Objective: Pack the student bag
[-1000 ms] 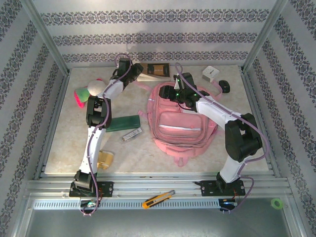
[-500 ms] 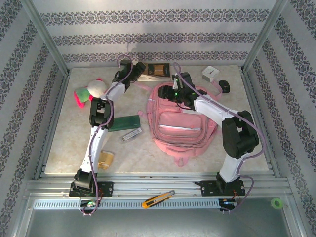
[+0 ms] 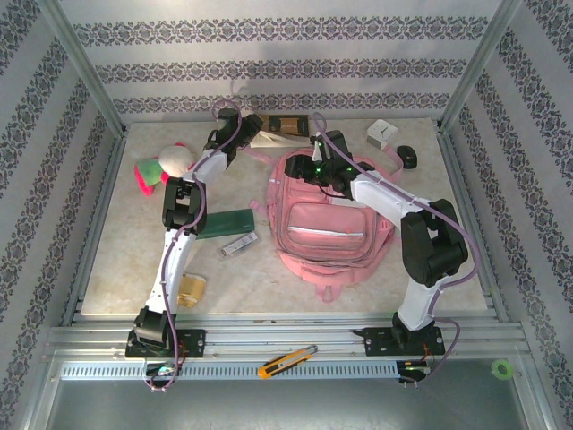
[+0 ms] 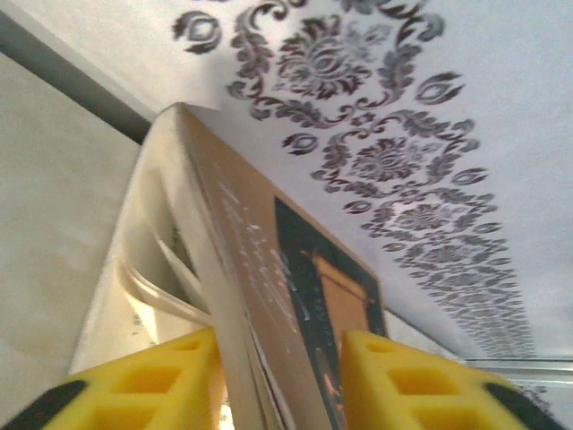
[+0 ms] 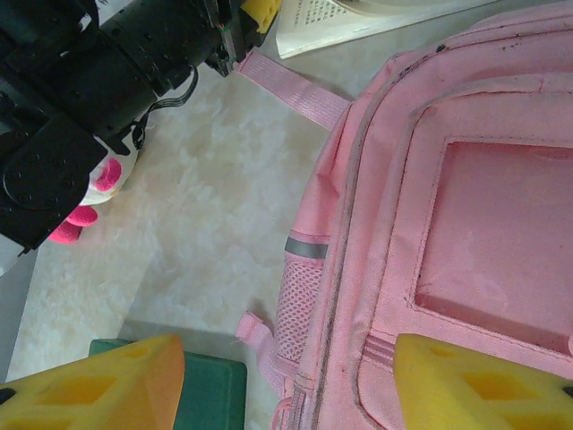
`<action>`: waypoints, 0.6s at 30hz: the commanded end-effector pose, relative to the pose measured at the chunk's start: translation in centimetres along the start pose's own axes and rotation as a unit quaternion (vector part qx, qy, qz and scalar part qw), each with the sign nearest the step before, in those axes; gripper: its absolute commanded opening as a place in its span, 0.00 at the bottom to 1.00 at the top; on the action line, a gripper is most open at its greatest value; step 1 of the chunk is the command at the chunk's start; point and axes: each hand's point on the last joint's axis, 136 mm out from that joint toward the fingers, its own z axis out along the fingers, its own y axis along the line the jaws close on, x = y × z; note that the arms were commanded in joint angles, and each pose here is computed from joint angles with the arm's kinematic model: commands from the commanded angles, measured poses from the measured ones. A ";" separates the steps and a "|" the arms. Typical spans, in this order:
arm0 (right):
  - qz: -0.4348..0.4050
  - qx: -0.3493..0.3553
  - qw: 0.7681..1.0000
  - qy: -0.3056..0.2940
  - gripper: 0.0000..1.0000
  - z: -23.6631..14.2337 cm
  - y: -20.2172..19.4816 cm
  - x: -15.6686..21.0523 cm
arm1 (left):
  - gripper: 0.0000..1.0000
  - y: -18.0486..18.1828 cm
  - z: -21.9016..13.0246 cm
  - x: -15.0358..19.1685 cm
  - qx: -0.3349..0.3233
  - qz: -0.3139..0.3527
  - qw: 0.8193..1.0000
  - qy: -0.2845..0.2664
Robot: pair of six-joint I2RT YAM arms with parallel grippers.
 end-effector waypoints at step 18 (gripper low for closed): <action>-0.003 -0.030 0.997 -0.071 0.65 -5.3 2.9 -3.6 | 0.00 -18.8 -13.7 -8.6 0.052 0.218 0.973 -0.054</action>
